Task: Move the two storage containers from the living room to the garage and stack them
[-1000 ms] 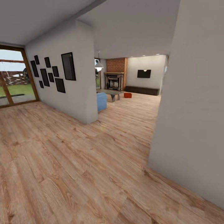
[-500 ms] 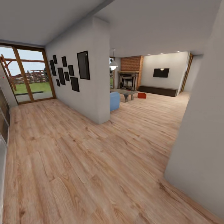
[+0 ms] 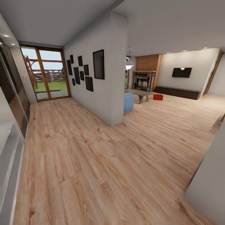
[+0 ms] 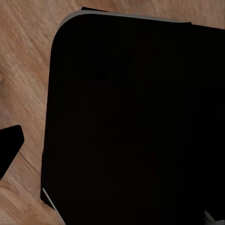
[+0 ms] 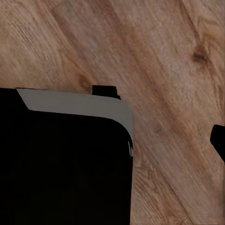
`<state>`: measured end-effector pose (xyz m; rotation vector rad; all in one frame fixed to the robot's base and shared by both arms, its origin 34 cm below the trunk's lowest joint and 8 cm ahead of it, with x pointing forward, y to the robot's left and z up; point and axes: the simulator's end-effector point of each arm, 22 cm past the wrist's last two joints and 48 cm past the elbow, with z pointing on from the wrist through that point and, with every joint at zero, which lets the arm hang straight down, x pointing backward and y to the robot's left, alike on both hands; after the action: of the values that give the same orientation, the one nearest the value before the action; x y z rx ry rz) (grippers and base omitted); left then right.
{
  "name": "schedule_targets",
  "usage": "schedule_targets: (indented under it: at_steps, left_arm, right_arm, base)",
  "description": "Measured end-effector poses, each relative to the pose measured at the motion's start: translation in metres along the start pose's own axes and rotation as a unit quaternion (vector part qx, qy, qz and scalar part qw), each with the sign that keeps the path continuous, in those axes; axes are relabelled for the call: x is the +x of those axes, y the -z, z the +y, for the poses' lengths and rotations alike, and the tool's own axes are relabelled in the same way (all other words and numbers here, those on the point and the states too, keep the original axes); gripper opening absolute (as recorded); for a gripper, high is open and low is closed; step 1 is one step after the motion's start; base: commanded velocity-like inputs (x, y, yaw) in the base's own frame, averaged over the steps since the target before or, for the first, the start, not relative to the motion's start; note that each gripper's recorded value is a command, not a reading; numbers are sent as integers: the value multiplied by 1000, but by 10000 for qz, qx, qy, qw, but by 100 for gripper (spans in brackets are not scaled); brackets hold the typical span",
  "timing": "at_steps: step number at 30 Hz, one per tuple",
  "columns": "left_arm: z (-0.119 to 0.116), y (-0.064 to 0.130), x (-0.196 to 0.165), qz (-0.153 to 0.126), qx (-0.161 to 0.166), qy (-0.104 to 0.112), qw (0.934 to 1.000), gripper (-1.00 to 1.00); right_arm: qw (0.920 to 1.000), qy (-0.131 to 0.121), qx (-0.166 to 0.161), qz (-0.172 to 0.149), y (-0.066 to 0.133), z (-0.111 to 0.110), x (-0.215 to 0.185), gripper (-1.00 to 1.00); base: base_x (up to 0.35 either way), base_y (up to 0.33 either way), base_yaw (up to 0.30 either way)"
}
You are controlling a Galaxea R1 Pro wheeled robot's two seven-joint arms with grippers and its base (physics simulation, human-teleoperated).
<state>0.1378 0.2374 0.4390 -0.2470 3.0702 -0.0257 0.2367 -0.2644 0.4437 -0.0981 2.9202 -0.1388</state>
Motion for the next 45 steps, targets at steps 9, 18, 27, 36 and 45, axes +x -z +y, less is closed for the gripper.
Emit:
schedule_targets:
  at_steps: [9, 18, 27, 36, 45]
  left_arm:
    - [0, 0, 0, -6, 0, 0, 10000, 100]
    - [0, 0, 0, -2, 0, 0, 10000, 100]
    - [0, 0, 0, -1, 0, 0, 10000, 100]
    - [0, 0, 0, -6, 1, -4, 10000, 100]
    - [-1, 0, -2, -28, 6, -6, 10000, 100]
  right_arm:
    - [10000, -15, 5, -3, 0, 0, 0, 100]
    - [10000, -22, 8, -3, 0, 0, 0, 100]
    - [10000, 11, -2, -5, 0, 0, 0, 100]
    - [10000, -10, 7, -12, 0, -1, 0, 100]
    - [10000, -33, 12, -27, 0, -1, -2, 100]
  base:
    - [322, 0, 269]
    - [322, 0, 270]
    - [322, 0, 268]
    - [322, 0, 28]
    - [322, 0, -217]
